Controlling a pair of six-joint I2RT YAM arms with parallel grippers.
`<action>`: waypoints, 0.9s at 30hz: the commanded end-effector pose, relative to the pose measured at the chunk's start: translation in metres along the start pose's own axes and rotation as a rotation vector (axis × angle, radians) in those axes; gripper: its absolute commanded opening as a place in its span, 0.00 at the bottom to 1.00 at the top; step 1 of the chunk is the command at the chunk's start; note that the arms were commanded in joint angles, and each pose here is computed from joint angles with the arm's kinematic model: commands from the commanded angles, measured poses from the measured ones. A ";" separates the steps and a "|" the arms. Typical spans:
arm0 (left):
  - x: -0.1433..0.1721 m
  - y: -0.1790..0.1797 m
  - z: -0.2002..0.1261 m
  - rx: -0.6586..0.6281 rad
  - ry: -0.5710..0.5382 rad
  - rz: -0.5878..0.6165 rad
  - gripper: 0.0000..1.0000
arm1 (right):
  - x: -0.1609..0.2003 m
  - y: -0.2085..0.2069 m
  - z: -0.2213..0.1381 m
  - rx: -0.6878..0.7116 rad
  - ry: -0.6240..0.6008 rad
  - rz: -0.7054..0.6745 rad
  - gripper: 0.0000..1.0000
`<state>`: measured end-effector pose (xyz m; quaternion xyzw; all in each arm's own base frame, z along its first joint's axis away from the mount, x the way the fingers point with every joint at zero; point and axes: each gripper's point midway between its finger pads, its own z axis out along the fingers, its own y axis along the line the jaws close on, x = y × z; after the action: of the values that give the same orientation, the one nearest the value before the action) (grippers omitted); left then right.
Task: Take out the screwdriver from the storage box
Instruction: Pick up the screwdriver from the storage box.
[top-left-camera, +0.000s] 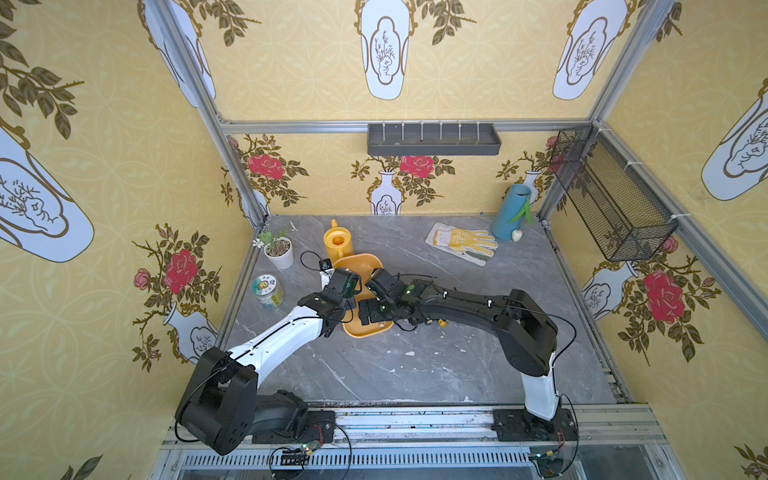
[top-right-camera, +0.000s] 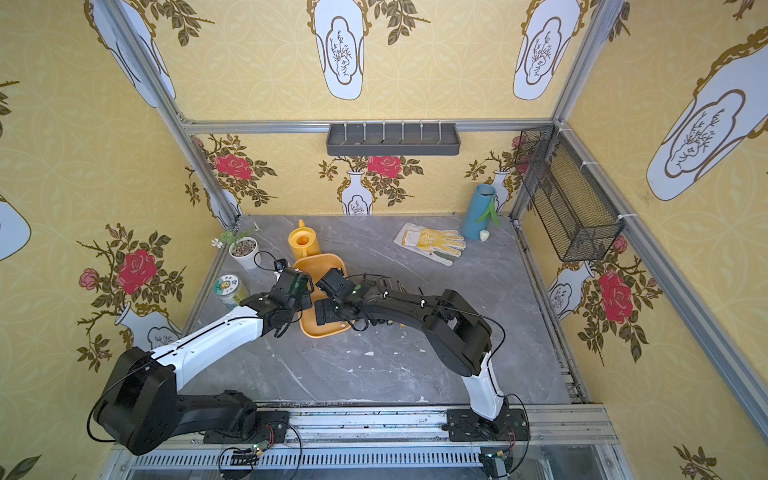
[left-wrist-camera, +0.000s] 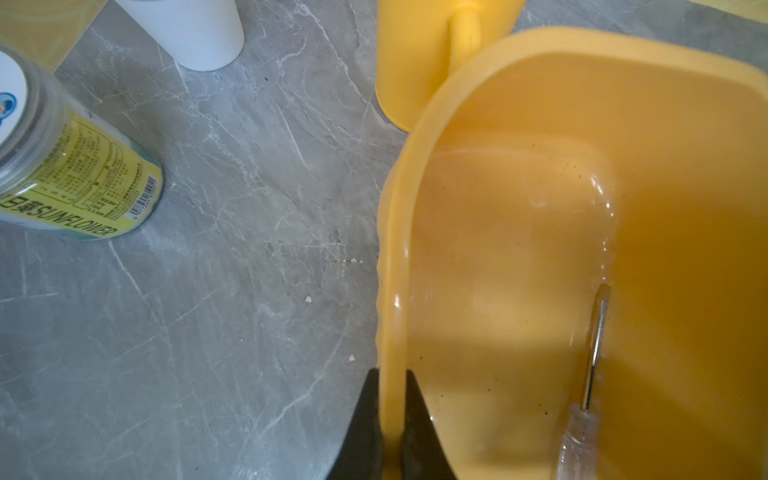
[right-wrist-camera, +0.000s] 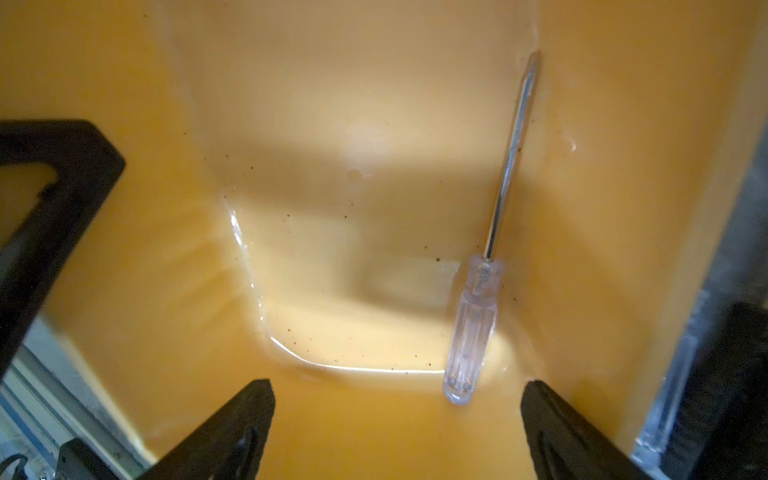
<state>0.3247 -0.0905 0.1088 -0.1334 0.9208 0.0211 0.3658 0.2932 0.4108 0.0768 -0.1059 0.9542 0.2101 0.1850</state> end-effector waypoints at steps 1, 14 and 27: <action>-0.002 0.001 0.000 0.000 -0.015 -0.005 0.00 | -0.009 0.001 0.006 0.002 -0.050 0.068 0.97; -0.004 0.004 -0.005 -0.004 -0.024 0.001 0.00 | -0.020 -0.016 0.017 0.064 -0.155 0.180 0.95; -0.005 0.002 -0.005 0.005 -0.027 0.001 0.00 | -0.022 -0.013 0.034 0.043 -0.154 0.203 0.88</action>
<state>0.3262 -0.0922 0.1180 -0.1369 0.9146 0.0073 0.3805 0.3229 0.4232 0.0578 -0.0023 0.9447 0.2297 0.2339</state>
